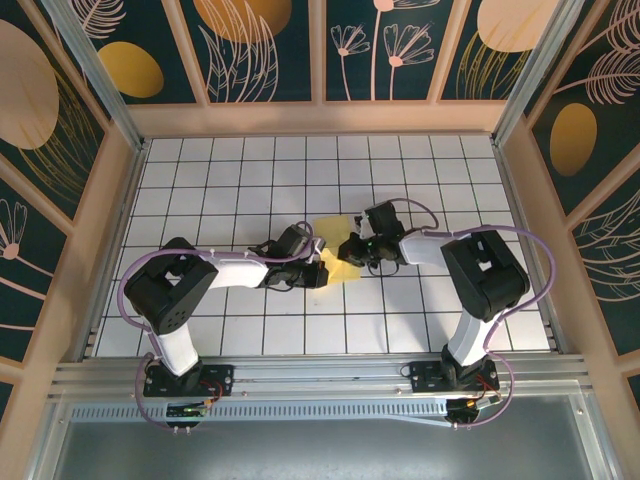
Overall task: Fold a paper plane with a square sheet of paper (fold left side to right side)
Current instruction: Fold the triangle a second time at the center of the table.
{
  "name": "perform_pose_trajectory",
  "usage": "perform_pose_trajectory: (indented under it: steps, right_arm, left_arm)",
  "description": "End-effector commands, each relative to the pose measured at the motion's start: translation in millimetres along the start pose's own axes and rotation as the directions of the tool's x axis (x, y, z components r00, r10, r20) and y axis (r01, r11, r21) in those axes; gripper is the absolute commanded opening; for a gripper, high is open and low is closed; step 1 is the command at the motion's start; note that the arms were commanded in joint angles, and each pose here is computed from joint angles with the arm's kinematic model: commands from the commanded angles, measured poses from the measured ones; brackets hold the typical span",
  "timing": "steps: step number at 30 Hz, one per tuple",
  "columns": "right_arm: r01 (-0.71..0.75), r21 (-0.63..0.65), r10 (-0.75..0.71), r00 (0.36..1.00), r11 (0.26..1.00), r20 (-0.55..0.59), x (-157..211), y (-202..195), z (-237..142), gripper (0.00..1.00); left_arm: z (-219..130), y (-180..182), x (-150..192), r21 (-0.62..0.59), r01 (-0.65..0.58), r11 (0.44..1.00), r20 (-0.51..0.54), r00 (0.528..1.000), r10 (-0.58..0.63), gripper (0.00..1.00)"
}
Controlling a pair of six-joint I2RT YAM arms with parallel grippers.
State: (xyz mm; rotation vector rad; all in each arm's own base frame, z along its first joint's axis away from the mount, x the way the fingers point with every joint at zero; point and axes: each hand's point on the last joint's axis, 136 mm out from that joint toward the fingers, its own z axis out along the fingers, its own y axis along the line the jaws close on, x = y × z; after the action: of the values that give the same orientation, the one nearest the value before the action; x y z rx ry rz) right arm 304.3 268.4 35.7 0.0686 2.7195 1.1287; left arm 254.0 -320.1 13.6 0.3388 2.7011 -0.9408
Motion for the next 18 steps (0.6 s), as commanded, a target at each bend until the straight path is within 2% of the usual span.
perform_pose_trajectory:
  steps: [1,12,18]
  right_arm:
    - [0.037,-0.01,-0.037,0.999,0.999,0.029,-15.1,2.2,1.5,0.0]
    - [0.013,0.051,-0.015,0.999,0.999,0.034,-24.3,-23.5,10.7,0.0]
    - [-0.01,0.124,0.009,1.0,0.992,0.014,-19.2,-46.7,14.2,0.0]
  left_arm:
    - [3.0,24.4,11.8,-0.099,0.01,0.995,-0.031,0.999,-0.013,0.0]
    - [2.5,25.0,13.8,-0.1,0.009,0.995,-0.037,0.999,-0.013,0.0]
    - [-1.9,23.7,14.5,-0.1,0.005,0.995,-0.034,0.999,-0.008,0.0]
